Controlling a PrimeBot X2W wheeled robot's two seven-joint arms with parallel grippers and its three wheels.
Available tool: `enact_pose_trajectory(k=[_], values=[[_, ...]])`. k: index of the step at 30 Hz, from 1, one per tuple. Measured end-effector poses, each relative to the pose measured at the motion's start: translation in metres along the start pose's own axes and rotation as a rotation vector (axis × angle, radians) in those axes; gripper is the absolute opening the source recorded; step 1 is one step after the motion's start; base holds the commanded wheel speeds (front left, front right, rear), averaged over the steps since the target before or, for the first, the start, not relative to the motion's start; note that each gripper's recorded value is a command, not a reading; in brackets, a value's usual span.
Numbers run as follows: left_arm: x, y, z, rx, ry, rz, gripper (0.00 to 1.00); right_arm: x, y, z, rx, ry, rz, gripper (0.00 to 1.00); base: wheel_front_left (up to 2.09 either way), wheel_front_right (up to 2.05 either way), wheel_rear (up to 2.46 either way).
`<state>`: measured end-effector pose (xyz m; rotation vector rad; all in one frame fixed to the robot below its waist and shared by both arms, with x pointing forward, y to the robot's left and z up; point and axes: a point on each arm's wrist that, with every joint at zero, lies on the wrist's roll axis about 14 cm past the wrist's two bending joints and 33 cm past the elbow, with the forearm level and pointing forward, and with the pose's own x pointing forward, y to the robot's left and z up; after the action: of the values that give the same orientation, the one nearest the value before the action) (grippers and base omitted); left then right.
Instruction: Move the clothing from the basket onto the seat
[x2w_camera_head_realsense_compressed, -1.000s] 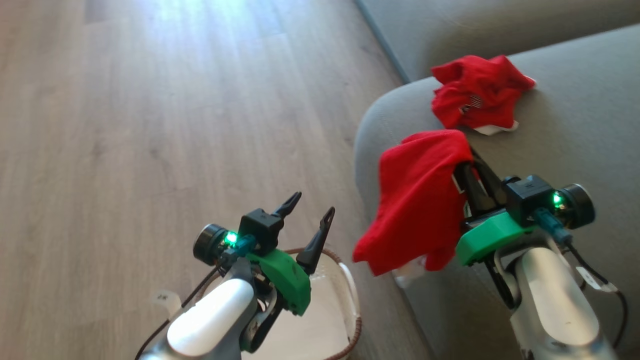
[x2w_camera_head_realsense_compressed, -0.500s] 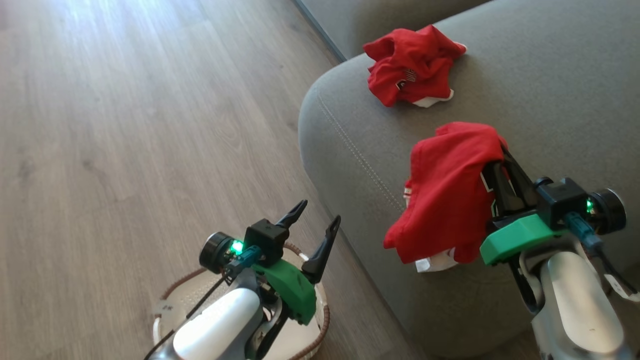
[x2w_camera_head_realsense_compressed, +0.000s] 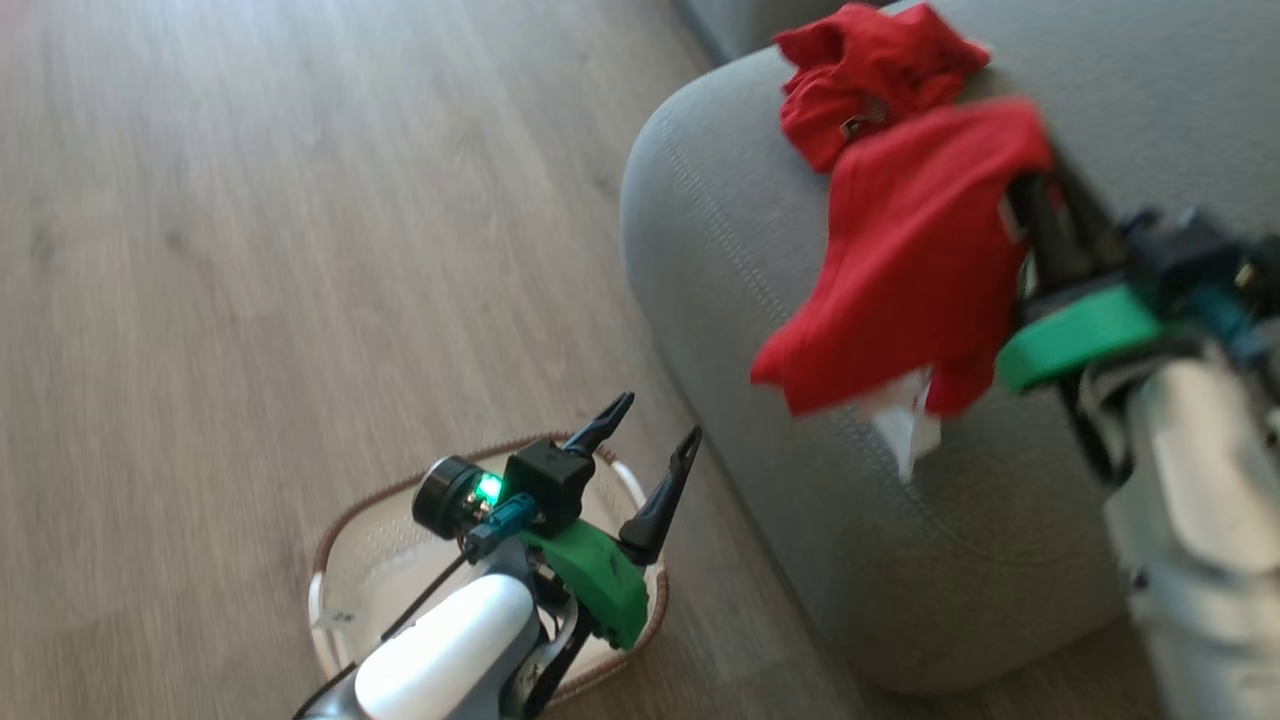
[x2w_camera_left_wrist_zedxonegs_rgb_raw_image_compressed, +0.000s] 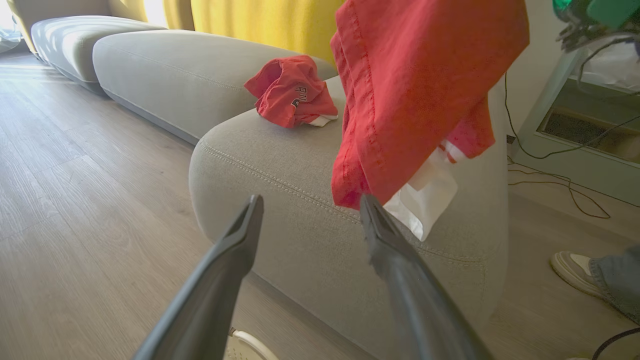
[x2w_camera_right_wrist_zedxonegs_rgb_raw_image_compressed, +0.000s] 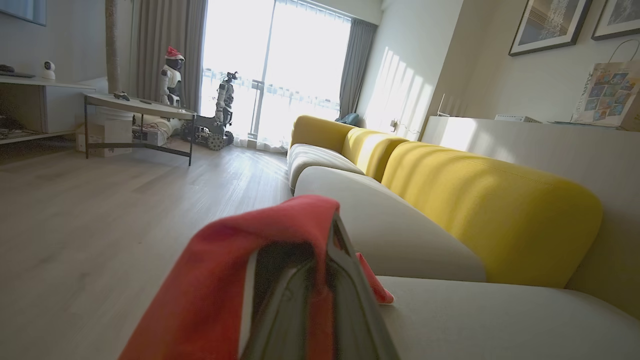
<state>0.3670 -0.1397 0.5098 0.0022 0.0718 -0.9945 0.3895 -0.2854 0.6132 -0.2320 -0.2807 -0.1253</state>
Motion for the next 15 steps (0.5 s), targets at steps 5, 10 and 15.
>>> enact_pose_trajectory(k=[5, 10, 15], values=[[0.001, 0.027, -0.006, -0.008, 0.000, 0.038, 1.00, 0.055, -0.006, 0.015, -0.054, -0.045, 0.028, 0.00, 0.00, 0.00, 0.00], [0.004, 0.061, -0.005, -0.004, -0.018, 0.092, 1.00, 0.112, -0.017, 0.021, -0.105, -0.065, 0.020, 0.00, 0.00, 0.00, 0.00], [0.001, 0.092, -0.017, -0.022, -0.008, 0.146, 1.00, 0.157, -0.034, 0.004, -0.163, -0.029, -0.022, 0.00, 0.00, 0.00, 0.00]])
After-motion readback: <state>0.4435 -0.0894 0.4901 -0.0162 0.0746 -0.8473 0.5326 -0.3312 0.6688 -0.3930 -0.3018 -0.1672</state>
